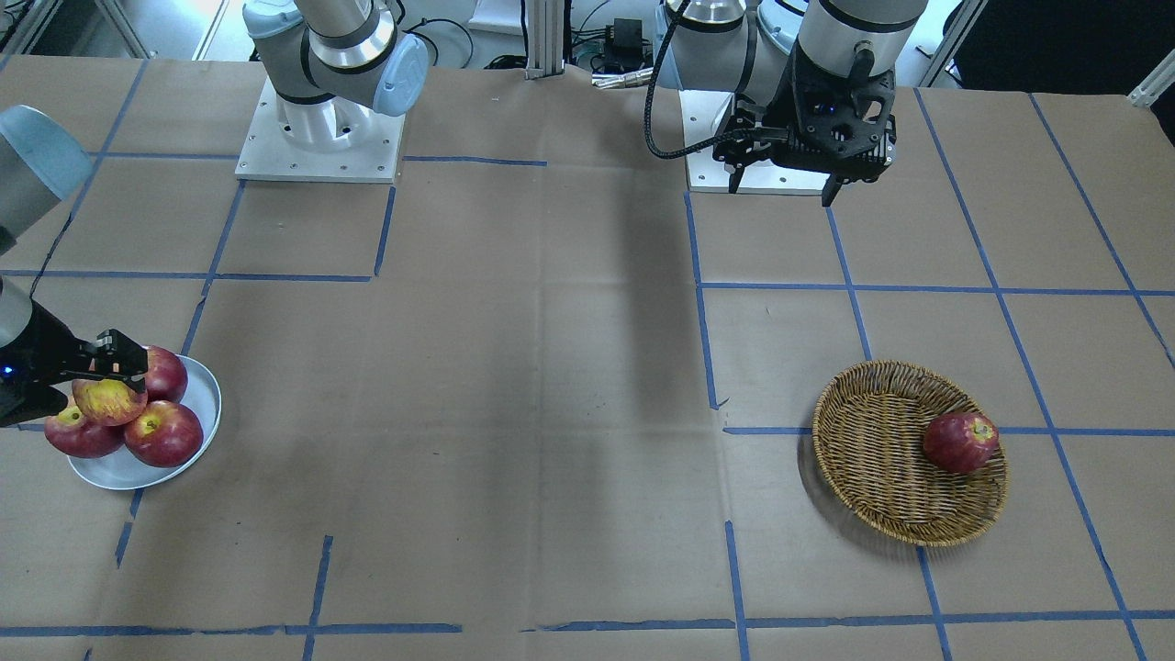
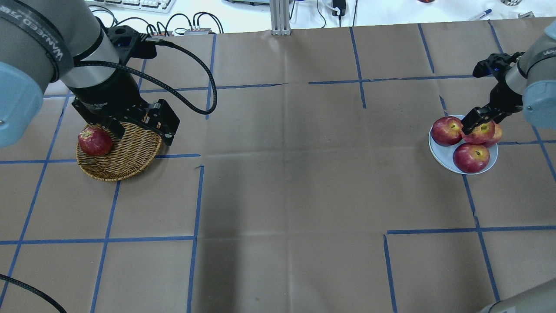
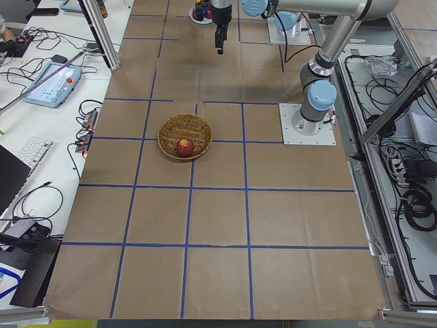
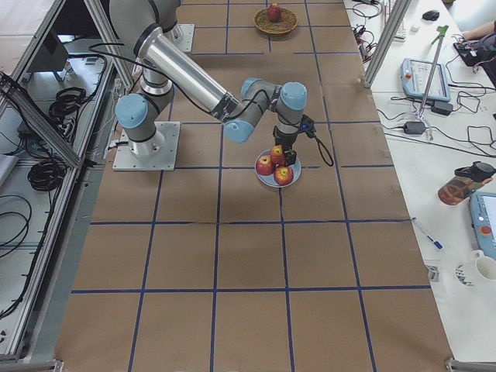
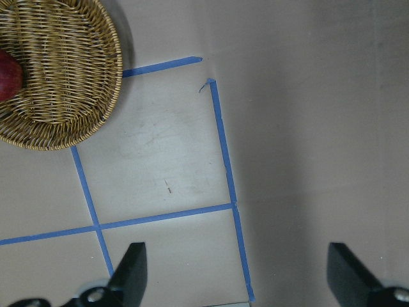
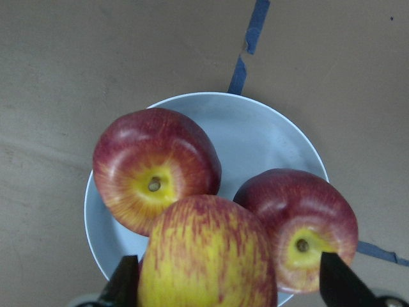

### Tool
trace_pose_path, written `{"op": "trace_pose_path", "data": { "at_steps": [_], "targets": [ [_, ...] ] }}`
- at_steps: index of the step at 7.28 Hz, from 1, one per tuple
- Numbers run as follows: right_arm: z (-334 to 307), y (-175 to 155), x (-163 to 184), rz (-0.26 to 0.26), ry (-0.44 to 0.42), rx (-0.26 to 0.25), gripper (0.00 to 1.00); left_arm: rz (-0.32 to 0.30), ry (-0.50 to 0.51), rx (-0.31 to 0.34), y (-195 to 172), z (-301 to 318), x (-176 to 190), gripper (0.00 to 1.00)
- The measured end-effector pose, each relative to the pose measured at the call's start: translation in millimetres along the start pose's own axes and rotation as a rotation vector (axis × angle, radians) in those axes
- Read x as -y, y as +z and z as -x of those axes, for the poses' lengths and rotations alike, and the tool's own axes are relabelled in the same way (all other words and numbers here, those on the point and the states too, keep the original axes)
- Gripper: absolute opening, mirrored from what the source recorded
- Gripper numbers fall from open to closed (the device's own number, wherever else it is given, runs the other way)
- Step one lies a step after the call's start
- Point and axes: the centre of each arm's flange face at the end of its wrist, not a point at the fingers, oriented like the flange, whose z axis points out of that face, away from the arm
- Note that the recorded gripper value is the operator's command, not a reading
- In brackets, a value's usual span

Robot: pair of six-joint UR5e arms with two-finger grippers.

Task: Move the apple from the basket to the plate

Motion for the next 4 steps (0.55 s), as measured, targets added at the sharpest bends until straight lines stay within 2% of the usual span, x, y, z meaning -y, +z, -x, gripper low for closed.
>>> {"op": "trace_pose_path", "data": {
  "at_steps": [2, 4],
  "targets": [
    [8, -29, -3, -0.026, 0.000, -0.013, 1.00, 0.000, 0.000, 0.000, 0, 0, 0, 0.99],
    [36, -74, 4, -0.079, -0.017, -0.018, 1.00, 0.001, 0.000, 0.000, 0, 0, 0, 0.99]
  ]
}}
